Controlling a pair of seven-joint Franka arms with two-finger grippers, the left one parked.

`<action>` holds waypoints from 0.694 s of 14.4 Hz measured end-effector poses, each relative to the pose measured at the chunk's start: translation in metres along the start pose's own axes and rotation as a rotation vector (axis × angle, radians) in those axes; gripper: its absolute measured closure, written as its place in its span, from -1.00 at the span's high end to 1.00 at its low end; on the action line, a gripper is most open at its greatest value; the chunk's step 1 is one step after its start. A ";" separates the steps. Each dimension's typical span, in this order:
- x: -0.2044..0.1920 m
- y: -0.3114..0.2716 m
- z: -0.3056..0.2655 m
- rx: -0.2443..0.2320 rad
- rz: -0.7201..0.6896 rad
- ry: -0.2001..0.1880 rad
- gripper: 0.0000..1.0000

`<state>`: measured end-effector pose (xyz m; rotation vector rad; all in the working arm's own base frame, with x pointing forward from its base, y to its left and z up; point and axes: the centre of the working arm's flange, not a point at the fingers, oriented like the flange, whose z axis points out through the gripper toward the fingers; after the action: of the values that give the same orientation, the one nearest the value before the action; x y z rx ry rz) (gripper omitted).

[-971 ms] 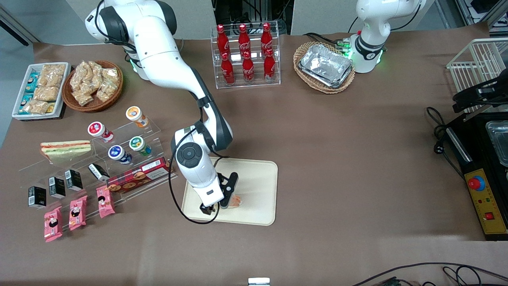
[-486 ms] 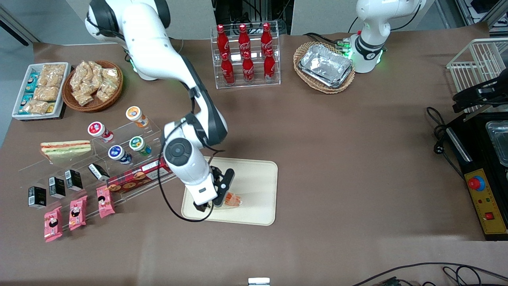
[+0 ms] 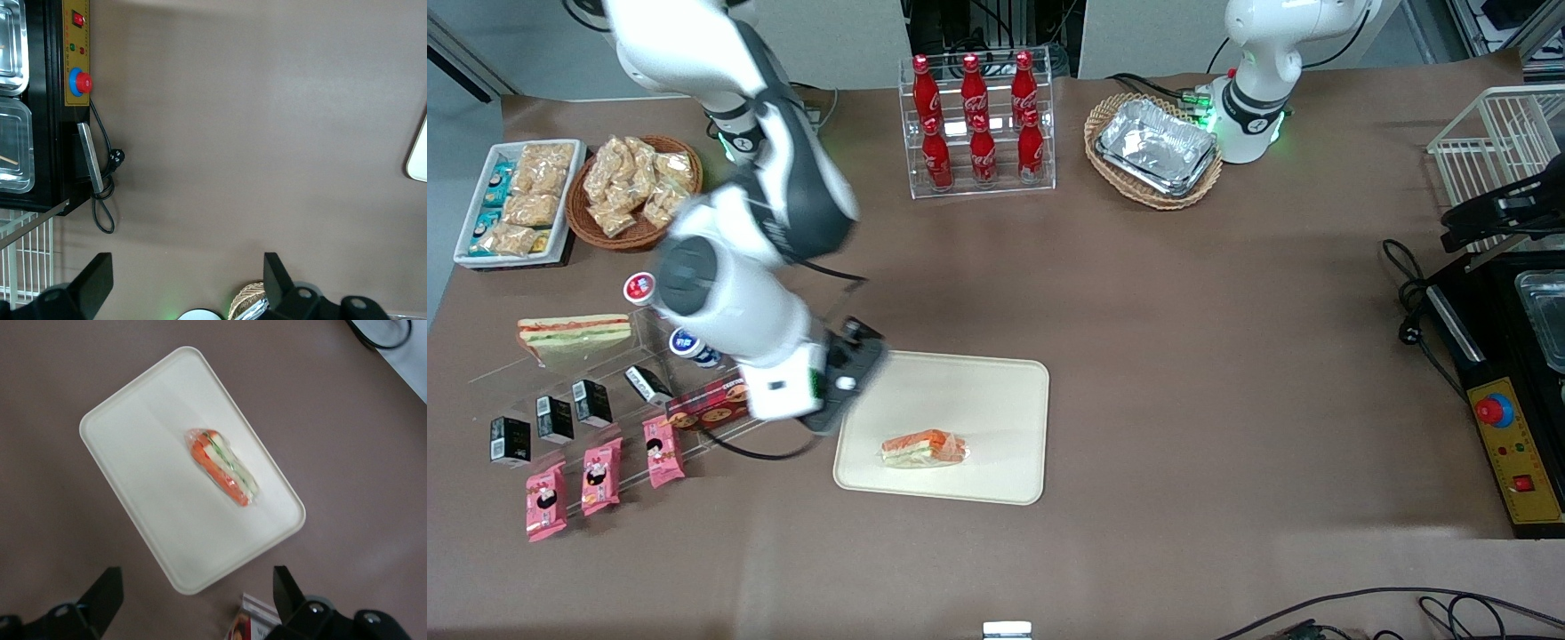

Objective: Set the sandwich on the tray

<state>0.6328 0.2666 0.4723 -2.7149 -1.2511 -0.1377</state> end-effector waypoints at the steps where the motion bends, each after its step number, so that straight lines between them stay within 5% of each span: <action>1: -0.016 0.014 -0.021 0.018 0.060 0.005 1.00; 5: -0.062 0.038 -0.089 0.026 0.309 0.020 1.00; 10: -0.110 0.023 -0.161 -0.036 0.724 -0.056 1.00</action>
<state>0.5761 0.1419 0.6129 -3.0170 -0.2137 0.0030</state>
